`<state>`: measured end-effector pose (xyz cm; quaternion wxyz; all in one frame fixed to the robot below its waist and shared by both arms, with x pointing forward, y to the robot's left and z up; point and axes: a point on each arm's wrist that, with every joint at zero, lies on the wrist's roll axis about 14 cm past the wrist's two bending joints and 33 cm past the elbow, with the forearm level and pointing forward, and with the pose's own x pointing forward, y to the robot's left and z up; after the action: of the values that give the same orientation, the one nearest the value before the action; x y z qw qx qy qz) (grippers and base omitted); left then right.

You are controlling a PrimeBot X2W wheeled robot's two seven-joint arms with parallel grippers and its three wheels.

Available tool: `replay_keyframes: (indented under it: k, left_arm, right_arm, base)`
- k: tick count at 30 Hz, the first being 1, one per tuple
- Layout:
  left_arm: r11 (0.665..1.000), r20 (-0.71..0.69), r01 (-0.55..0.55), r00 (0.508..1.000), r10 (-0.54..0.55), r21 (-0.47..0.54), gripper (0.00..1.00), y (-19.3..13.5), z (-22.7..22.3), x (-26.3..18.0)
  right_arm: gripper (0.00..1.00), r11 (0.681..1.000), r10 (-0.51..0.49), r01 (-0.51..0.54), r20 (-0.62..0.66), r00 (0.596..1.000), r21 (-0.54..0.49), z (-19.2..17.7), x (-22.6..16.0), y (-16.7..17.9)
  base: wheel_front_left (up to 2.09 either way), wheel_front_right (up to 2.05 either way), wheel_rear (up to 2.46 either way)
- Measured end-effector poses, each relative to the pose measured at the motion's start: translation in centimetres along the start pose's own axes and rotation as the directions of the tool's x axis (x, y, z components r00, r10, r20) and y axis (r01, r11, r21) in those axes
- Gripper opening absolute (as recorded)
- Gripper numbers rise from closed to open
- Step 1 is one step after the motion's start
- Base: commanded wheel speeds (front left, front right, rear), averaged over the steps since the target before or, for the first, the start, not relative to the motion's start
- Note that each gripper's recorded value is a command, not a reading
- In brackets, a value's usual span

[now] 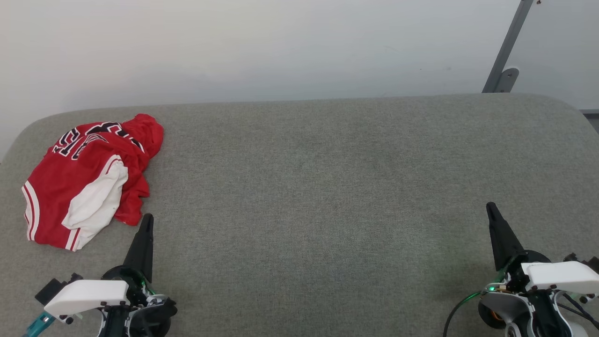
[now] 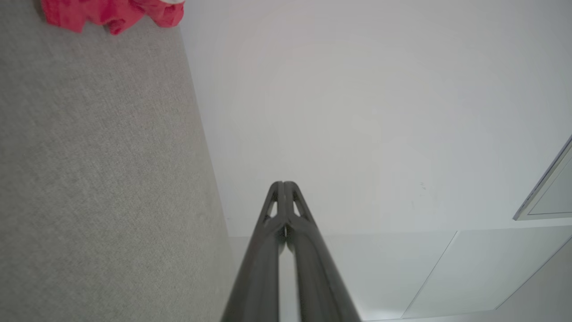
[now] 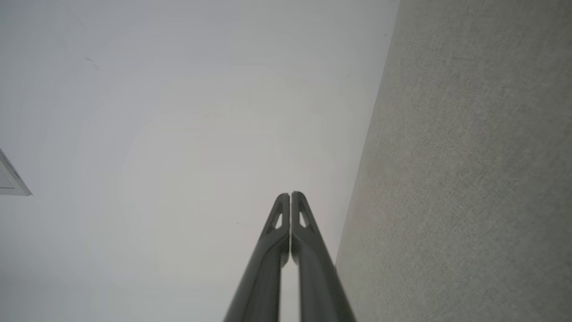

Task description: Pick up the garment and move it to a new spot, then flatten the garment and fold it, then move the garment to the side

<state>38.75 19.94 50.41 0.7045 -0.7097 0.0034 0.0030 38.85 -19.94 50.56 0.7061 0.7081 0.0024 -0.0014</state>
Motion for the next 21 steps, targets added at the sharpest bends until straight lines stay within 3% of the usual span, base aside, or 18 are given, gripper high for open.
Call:
replay_keyframes:
  k: [21]
  left_arm:
    - [1.000,0.000,0.000,1.000,0.000,0.000,0.00,0.00,0.00,0.00]
  right_arm:
    - [0.00,1.000,0.000,0.000,0.001,1.000,0.000,0.01,0.00,0.00]
  base:
    - [0.00,0.00,0.00]
